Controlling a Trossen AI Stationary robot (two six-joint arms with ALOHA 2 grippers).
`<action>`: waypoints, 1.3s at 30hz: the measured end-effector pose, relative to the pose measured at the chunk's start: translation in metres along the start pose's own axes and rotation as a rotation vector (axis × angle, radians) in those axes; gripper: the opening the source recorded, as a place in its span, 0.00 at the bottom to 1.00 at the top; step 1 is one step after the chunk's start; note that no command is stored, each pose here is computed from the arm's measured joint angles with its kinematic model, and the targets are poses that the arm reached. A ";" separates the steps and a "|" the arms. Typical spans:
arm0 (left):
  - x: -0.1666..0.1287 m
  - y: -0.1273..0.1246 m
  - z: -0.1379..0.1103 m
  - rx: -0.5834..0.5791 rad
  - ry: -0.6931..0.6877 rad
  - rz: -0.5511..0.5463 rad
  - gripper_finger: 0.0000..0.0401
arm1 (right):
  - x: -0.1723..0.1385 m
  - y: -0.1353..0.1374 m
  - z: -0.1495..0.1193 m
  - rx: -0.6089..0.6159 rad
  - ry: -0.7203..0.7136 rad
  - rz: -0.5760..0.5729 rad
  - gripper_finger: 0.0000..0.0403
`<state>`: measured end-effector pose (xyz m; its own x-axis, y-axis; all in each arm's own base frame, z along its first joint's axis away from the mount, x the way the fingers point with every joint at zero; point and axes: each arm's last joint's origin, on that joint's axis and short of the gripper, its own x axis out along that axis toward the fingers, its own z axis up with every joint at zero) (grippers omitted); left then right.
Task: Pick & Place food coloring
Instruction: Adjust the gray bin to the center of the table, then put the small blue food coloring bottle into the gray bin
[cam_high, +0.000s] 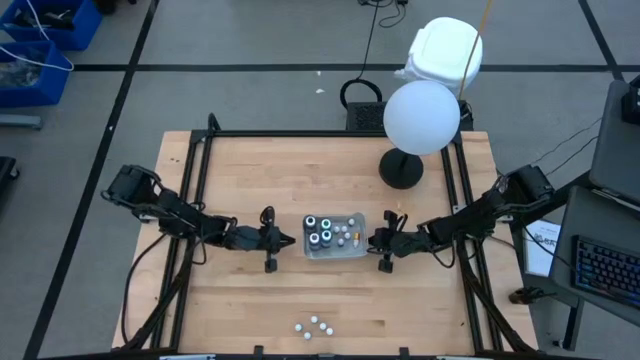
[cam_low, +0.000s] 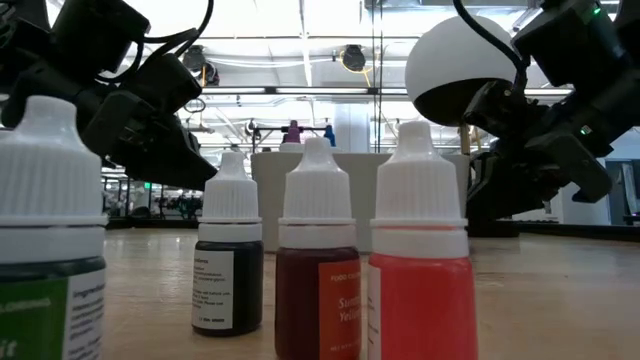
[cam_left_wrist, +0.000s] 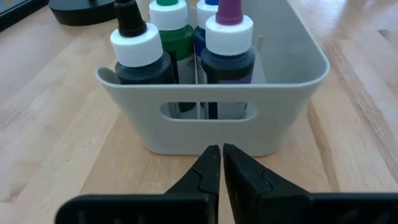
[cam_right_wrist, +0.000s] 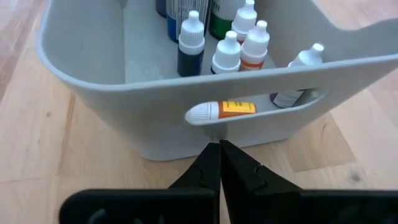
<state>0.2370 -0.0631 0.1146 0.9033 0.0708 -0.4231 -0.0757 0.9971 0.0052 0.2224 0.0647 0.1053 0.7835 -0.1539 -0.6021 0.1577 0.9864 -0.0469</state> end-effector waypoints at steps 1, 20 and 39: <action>0.000 0.000 0.000 0.001 0.000 0.000 0.07 | 0.000 0.000 0.000 -0.002 -0.003 0.000 0.00; 0.000 0.000 0.000 0.071 -0.001 0.001 0.09 | 0.000 0.003 0.004 -0.122 -0.036 0.057 0.00; -0.006 -0.022 0.003 0.078 -0.034 -0.151 0.03 | -0.008 0.021 0.005 -0.217 -0.089 0.180 0.00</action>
<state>0.2342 -0.0850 0.1194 0.9157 -0.0803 -0.3937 0.0937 0.9955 0.0147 0.2227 0.0862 0.1130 0.8382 0.0292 -0.5445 -0.1130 0.9862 -0.1210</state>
